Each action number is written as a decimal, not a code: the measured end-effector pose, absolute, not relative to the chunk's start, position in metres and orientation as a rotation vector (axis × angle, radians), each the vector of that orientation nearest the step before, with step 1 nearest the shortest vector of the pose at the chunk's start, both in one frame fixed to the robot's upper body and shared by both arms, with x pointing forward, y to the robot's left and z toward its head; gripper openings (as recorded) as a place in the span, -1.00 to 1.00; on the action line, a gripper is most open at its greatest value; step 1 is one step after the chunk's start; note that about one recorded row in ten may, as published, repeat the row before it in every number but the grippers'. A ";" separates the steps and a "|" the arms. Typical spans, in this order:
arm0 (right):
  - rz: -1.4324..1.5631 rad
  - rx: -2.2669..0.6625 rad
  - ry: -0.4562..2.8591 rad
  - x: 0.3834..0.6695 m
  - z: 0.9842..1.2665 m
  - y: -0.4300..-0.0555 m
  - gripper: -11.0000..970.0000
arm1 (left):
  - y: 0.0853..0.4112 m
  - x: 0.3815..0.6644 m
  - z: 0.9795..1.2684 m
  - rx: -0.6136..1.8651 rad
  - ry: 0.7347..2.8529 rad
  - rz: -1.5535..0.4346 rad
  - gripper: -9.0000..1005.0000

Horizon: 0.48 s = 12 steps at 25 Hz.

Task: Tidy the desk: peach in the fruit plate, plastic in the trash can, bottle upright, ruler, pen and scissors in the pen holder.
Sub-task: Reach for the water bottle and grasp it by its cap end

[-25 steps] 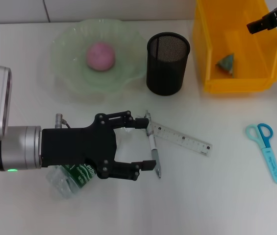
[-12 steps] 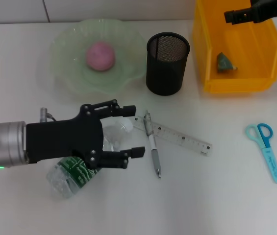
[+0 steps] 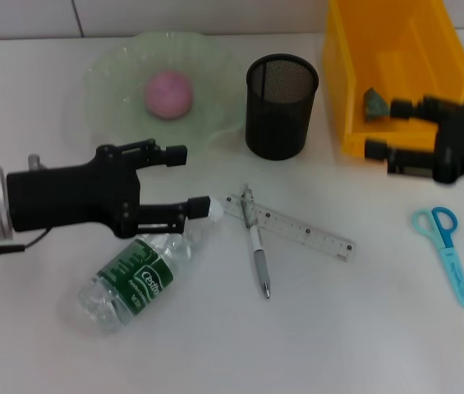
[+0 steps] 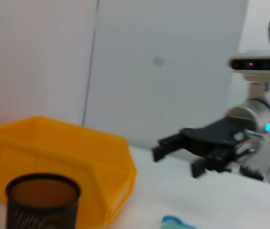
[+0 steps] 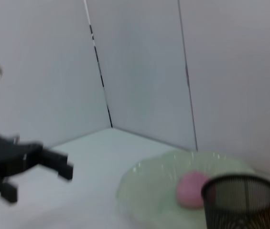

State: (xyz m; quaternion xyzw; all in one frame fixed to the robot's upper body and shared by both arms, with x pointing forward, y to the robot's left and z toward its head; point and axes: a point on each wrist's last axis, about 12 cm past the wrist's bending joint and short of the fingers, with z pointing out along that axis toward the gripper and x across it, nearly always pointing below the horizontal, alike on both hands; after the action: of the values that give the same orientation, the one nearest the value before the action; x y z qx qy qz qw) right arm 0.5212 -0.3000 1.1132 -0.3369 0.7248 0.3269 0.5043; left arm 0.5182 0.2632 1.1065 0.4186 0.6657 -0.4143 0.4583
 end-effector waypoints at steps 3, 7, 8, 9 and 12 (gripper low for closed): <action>0.797 -0.792 1.774 0.509 1.090 -0.305 0.67 | 0.258 0.522 1.117 1.036 1.706 -0.992 0.64; 0.806 -0.748 1.785 0.500 1.073 -0.309 0.67 | 0.230 0.529 1.151 1.073 1.873 -0.811 0.64; 0.808 -0.744 1.782 0.498 1.071 -0.309 0.67 | 0.230 0.529 1.151 1.073 1.873 -0.811 0.64; 0.809 -0.742 1.781 0.497 1.068 -0.309 0.67 | 0.214 0.528 1.159 1.106 1.933 -0.720 0.64; 0.799 -0.760 1.771 0.495 1.064 -0.308 0.67 | 0.214 0.528 1.159 1.106 1.933 -0.720 0.64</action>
State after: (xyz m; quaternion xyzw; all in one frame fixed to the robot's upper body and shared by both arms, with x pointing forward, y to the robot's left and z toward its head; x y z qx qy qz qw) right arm 0.4950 -0.3082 1.0643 -0.3147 0.7334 0.3308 0.5035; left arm 0.5277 0.2144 1.1592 0.4352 0.7604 -0.2833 0.3900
